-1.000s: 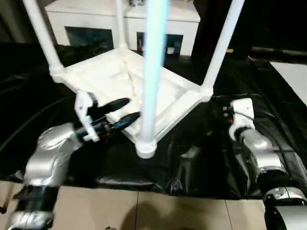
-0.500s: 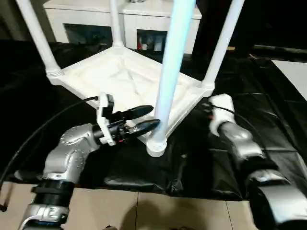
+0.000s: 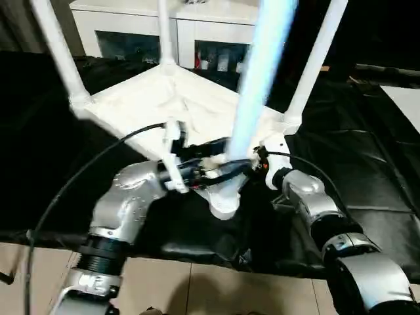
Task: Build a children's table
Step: Rotate table base
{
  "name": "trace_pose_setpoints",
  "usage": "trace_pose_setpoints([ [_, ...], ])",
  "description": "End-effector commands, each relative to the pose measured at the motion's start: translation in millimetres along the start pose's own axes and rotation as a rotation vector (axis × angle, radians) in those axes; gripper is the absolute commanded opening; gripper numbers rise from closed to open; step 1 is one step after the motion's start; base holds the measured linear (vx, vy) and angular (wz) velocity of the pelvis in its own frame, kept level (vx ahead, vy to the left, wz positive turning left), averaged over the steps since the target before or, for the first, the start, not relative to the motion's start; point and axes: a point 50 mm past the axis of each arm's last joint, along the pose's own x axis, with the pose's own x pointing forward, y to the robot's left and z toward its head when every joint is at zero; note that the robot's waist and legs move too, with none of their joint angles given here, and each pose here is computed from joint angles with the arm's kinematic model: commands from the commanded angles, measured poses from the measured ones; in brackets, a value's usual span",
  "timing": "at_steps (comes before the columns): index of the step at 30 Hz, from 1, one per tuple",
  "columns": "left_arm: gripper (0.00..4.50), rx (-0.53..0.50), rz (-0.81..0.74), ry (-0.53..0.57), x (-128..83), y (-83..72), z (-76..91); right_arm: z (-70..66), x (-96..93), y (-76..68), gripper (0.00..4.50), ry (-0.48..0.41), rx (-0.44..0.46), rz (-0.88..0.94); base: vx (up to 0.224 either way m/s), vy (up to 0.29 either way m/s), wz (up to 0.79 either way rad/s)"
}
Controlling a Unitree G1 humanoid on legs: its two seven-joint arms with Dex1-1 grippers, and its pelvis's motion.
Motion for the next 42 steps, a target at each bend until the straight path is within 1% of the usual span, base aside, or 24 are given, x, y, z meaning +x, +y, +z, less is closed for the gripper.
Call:
trace_pose_setpoints([
  [1,3.31,0.028,-0.128,-0.025,27,-15.0,8.1,-7.1,0.5,10.6,3.71,0.008,0.018,0.07,0.0,0.0,0.0],
  [2,3.31,0.028,-0.144,-0.041,35,-18.2,8.1,-9.6,1.4,18.5,3.71,0.002,0.032,0.114,0.0,0.0,0.0],
  [3,3.31,0.026,-0.149,-0.047,38,-19.0,7.9,-10.5,2.1,22.3,3.71,-0.001,0.039,0.133,0.0,0.0,0.0],
  [6,3.31,0.034,-0.16,-0.061,49,-21.9,6.8,-11.6,5.5,41.1,3.71,-0.03,0.054,0.228,0.0,0.0,0.0],
  [9,3.31,0.042,-0.14,-0.071,54,-21.5,6.4,-9.8,7.5,52.5,3.71,-0.057,0.061,0.281,0.0,0.0,0.0],
  [12,3.31,0.06,-0.106,-0.08,56,-18.6,5.3,-7.1,9.1,55.9,3.71,-0.083,0.086,0.28,0.0,0.0,0.0],
  [16,3.31,0.076,-0.092,-0.079,58,-17.8,4.7,-3.9,9.9,55.3,3.71,-0.103,0.096,0.262,0.0,0.0,0.0],
  [19,3.31,0.112,-0.039,-0.065,57,-11.2,4.6,11.8,10.9,41.5,3.71,-0.186,0.063,0.121,0.0,0.0,0.0],
  [22,3.31,0.137,0.002,-0.057,51,-4.7,6.0,33.8,5.3,20.0,3.71,-0.304,0.086,0.005,0.0,0.0,0.0],
  [23,3.31,0.137,0.002,-0.057,51,-4.7,6.0,33.8,5.3,20.0,3.71,-0.304,0.086,0.005,0.0,0.0,0.0],
  [24,3.31,0.149,0.012,-0.048,43,-2.1,8.3,48.3,-4.3,-3.1,3.71,-0.365,0.084,-0.091,0.0,0.0,0.0],
  [26,3.31,0.152,0.013,-0.043,38,-1.5,9.5,54.0,-11.7,-19.8,3.71,-0.375,0.074,-0.168,0.0,0.0,0.0],
  [27,3.31,0.15,0.01,-0.04,35,-1.8,9.7,54.4,-15.3,-27.1,3.71,-0.368,0.065,-0.197,0.0,0.0,0.0],
  [29,3.31,0.149,0.008,-0.036,32,-2.0,9.6,51.7,-19.0,-35.8,3.71,-0.337,0.049,-0.24,0.0,0.0,0.0],
  [30,3.31,0.151,0.008,-0.035,29,-2.0,9.5,46.7,-23.4,-45.9,3.71,-0.293,0.044,-0.29,0.0,0.0,0.0],
  [32,3.31,0.151,0.016,-0.033,26,-1.3,9.3,37.1,-27.6,-55.8,3.71,-0.207,0.014,-0.351,0.0,0.0,0.0],
  [33,3.31,0.151,0.017,-0.029,24,-1.5,9.3,25.1,-31.3,-62.8,3.71,-0.107,-0.016,-0.399,0.0,0.0,0.0],
  [34,3.31,0.15,0.017,-0.027,23,-1.7,9.3,18.1,-33.6,-66.4,3.71,-0.048,-0.034,-0.425,0.0,0.0,0.0],
  [36,3.31,0.153,0.019,-0.025,21,-1.9,9.9,5.6,-36.0,-68.2,3.71,0.042,-0.042,-0.433,0.0,0.0,0.0],
  [37,3.31,0.152,0.018,-0.025,21,-2.0,9.9,5.1,-36.1,-68.1,3.71,0.045,-0.043,-0.433,0.0,0.0,0.0],
  [38,3.31,0.15,0.014,-0.026,20,-2.9,10.9,-3.0,-35.7,-64.9,3.71,0.085,-0.042,-0.411,0.0,0.0,0.0],
  [39,3.31,0.15,0.014,-0.026,20,-2.9,10.9,-3.0,-35.7,-64.9,3.71,0.085,-0.042,-0.411,0.0,0.0,0.0],
  [41,3.31,0.148,0.001,-0.02,19,-5.2,11.6,-10.6,-30.9,-54.7,3.71,0.1,-0.03,-0.352,0.0,0.0,0.0],
  [42,3.31,0.148,0.001,-0.02,19,-5.2,11.6,-10.6,-30.9,-54.7,3.71,0.1,-0.03,-0.352,0.0,0.0,0.0],
])
